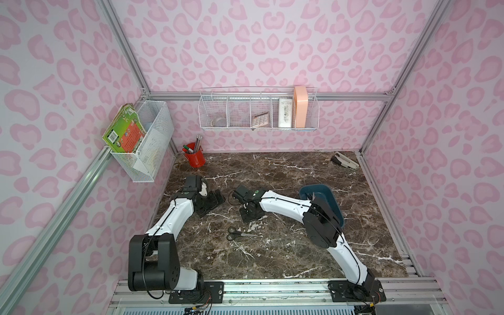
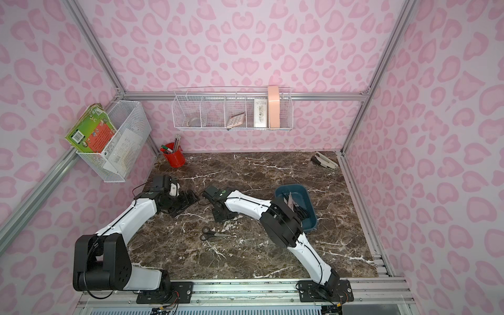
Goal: Put the scissors into the storage box
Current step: Pick up the scissors from the center of the board.
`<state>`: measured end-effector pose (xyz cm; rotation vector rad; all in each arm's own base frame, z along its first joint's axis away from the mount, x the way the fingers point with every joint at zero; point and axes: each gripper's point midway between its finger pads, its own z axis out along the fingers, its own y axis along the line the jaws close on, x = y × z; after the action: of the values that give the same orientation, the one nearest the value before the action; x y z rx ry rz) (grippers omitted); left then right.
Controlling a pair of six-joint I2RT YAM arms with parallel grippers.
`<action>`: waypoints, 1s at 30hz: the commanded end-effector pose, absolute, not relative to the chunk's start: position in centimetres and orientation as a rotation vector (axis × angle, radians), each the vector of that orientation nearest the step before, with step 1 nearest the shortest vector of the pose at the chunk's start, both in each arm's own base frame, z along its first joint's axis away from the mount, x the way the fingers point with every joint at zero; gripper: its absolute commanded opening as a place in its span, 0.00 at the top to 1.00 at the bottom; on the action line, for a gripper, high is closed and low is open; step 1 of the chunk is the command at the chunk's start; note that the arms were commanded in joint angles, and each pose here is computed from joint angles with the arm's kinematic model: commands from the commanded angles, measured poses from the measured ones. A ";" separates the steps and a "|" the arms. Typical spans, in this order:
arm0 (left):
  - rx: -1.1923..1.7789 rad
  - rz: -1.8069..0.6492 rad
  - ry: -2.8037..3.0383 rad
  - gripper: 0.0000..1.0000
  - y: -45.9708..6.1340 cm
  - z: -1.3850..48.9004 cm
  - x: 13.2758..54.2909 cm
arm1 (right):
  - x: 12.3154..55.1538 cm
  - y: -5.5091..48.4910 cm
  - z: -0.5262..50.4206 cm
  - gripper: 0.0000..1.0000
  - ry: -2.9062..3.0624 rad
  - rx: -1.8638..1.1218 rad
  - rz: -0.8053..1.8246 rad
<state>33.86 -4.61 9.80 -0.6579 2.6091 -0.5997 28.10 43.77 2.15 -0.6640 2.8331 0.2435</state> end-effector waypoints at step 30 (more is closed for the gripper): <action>-0.648 -0.591 2.617 0.07 -4.5 9.6 33.6 | 30.4 41.4 6.3 1.00 2.773 -0.647 0.227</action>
<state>33.61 -4.56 9.70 -0.6562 2.6101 -0.5968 29.77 41.20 3.61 -0.6509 2.8363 0.1745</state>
